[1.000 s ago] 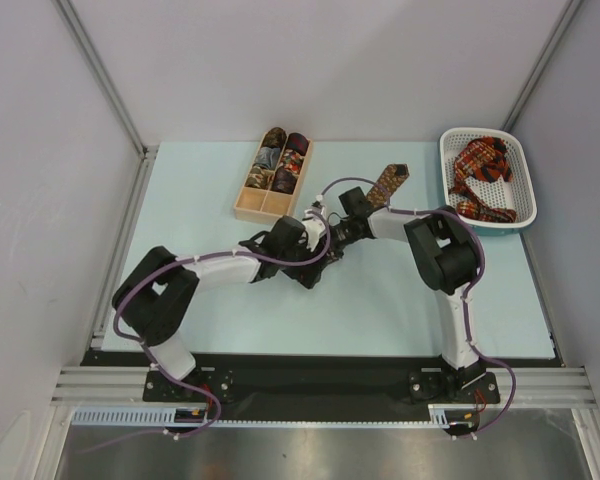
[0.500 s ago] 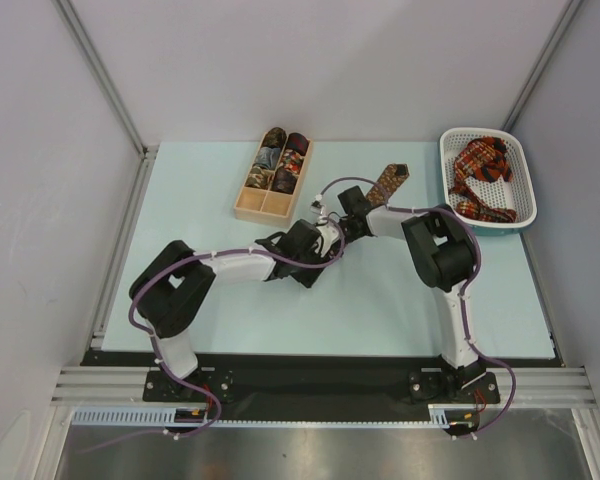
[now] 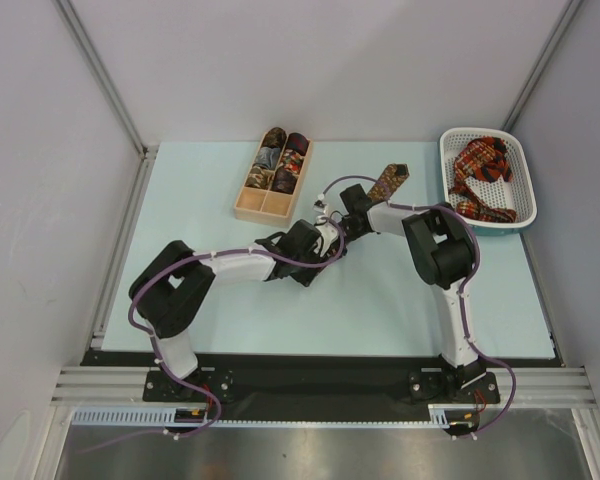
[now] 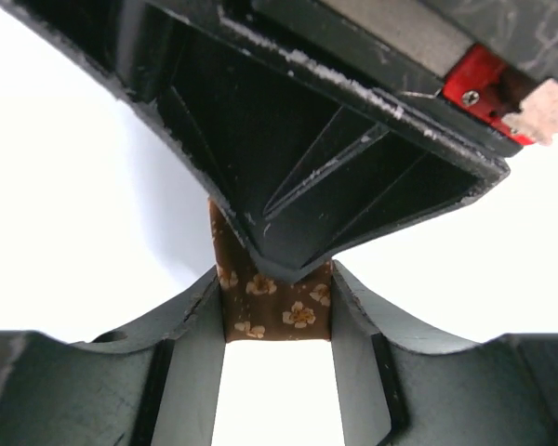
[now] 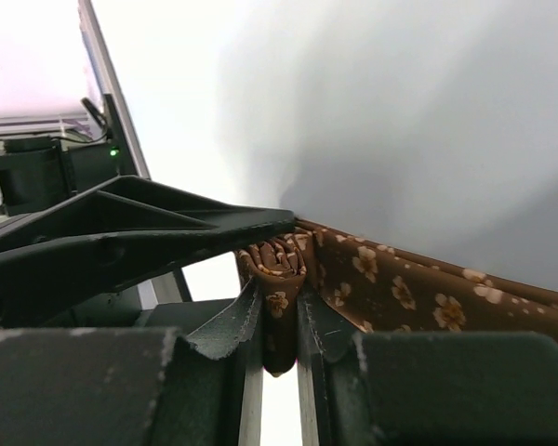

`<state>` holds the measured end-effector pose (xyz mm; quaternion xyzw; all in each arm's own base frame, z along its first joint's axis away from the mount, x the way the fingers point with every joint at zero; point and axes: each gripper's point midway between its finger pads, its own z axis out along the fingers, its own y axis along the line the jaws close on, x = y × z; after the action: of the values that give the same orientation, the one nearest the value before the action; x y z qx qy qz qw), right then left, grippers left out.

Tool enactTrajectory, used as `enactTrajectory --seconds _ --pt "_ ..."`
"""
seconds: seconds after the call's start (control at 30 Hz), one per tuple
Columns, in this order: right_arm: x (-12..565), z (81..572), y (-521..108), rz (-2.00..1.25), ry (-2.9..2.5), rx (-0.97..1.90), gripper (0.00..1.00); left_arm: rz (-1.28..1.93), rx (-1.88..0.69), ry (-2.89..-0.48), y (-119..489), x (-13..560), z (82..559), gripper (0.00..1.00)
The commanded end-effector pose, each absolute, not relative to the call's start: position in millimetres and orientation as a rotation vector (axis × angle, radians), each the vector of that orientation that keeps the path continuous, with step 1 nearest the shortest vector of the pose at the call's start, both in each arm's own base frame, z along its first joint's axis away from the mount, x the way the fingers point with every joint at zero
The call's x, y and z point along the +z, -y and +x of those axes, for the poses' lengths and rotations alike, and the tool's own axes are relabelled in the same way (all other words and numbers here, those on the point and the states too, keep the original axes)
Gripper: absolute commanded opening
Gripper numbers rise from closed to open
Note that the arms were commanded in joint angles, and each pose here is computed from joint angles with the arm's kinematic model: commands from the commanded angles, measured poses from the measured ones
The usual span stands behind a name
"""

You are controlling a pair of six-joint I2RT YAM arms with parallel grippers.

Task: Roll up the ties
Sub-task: Roll the tie

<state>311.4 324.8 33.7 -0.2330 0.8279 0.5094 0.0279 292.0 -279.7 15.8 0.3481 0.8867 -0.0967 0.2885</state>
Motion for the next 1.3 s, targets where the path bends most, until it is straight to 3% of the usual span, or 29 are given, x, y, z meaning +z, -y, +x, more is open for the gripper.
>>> enactTrajectory --seconds 0.0,0.17,0.3,0.37,0.8,0.87,1.07,1.2,1.27 --pt "21.5 326.3 -320.1 -0.731 -2.576 1.453 0.0 0.956 -0.204 -2.457 261.7 8.3 274.0 0.49" --pt "8.0 324.1 -320.1 -0.732 -2.611 1.436 0.0 0.955 -0.225 -2.459 265.5 7.8 273.2 0.55" --pt "3.9 320.9 -320.5 -0.742 -2.634 1.421 0.0 0.957 -0.223 -2.437 270.3 14.4 281.5 0.74" --pt "4.0 320.4 -320.1 -0.745 -2.636 1.42 0.0 0.963 -0.22 -2.424 275.2 19.4 287.2 0.78" --pt "10.0 315.7 -316.4 -0.743 -2.642 1.413 0.0 0.942 -0.182 -2.411 287.0 17.5 316.3 0.93" --pt "10.2 315.7 -315.9 -0.739 -2.644 1.416 0.0 0.955 -0.178 -2.433 286.3 9.8 314.1 0.88" --pt "11.1 315.1 -315.3 -0.727 -2.651 1.42 0.01 0.986 -0.239 -2.449 287.6 -0.2 299.5 0.61" --pt "11.2 317.1 -312.6 -0.711 -2.66 1.4 0.1 1.021 -0.237 -2.462 289.0 -3.8 289.4 0.42" --pt "10.3 318.8 -310.2 -0.696 -2.669 1.377 0.15 1.037 -0.243 -2.468 290.1 -4.4 284.6 0.39"
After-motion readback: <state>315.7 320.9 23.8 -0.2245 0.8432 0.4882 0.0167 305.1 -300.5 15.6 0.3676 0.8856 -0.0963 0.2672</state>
